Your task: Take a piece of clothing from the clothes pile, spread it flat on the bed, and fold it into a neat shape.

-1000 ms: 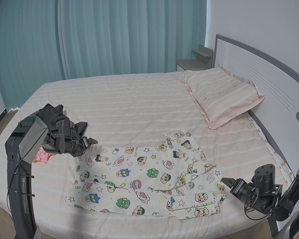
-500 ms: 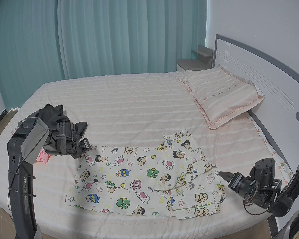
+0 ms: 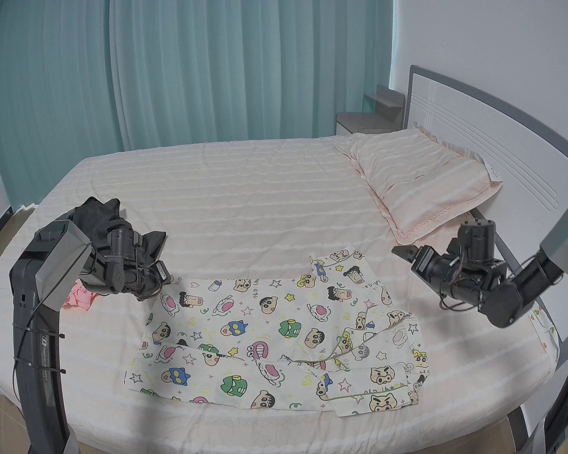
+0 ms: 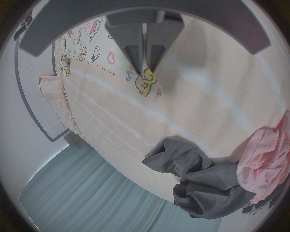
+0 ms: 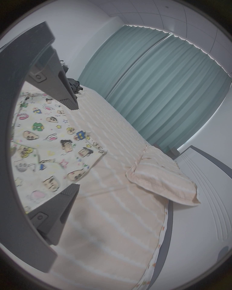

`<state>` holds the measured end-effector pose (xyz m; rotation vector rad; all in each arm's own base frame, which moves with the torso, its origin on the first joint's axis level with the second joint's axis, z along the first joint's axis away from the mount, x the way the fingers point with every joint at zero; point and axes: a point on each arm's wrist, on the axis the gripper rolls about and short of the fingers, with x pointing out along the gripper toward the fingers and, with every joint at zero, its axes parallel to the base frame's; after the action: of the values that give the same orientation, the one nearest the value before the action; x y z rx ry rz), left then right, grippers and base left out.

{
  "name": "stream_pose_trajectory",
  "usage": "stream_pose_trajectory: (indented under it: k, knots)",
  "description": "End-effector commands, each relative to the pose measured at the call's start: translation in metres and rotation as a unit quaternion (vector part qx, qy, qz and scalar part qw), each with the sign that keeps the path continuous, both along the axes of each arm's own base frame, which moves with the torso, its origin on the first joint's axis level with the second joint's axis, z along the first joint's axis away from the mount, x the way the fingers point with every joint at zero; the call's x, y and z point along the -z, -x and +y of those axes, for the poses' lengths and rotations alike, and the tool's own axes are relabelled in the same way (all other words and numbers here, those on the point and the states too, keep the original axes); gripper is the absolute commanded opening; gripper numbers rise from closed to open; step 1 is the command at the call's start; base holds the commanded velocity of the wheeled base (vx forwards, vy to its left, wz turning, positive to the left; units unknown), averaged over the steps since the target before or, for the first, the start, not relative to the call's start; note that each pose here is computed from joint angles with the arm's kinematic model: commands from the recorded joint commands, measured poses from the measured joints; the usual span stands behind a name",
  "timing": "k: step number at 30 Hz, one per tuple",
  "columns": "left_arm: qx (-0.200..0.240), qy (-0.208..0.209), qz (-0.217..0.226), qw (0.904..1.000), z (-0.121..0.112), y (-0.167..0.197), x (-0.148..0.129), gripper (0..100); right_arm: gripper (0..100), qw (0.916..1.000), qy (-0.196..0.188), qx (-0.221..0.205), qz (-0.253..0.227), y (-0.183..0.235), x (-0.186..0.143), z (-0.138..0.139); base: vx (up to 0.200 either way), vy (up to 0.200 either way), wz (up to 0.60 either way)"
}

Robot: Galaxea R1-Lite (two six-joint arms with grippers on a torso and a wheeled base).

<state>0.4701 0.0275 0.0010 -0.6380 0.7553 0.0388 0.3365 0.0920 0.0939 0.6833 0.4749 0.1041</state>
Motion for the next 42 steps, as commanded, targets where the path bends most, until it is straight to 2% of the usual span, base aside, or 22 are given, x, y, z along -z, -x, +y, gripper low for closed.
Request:
stream_pose_trajectory:
  k: [1,12,19,30,31,38,42]
  knots:
    - [-0.007,0.004,0.003,1.0,-0.007,0.012,-0.015,0,100,0.998,0.013,-0.019,0.059,-0.085,0.063,-0.009,0.0,0.0,0.0]
    - [-0.003,0.004,0.005,1.0,-0.02,0.017,-0.021,0,100,0.9938,0.066,-0.059,0.067,-0.123,0.111,0.011,0.0,0.0,0.0]
    - [-0.006,0.012,0.006,0.9999,-0.027,0.016,-0.022,0,100,0.9938,0.072,-0.074,0.042,-0.141,0.104,0.024,0.0,0.0,0.0]
    - [-0.012,0.015,0.006,0.9998,-0.025,0.016,-0.022,0,100,0.9873,0.096,-0.12,0.04,-0.142,0.114,0.056,0.0,0.0,0.0]
    - [-0.013,0.016,0.005,0.9998,-0.025,0.016,-0.022,0,0,0.9873,0.097,-0.12,0.038,-0.143,0.114,0.056,0.0,0.0,0.0]
    - [-0.015,0.017,0.004,0.9997,-0.024,0.015,-0.024,0,0,0.9892,0.094,-0.11,0.022,-0.148,0.11,0.05,0.0,0.0,0.0]
    - [-0.021,0.014,-0.002,0.9997,-0.021,0.016,-0.03,0,0,0.9913,0.089,-0.097,0.003,-0.152,0.106,0.037,0.0,0.0,0.0]
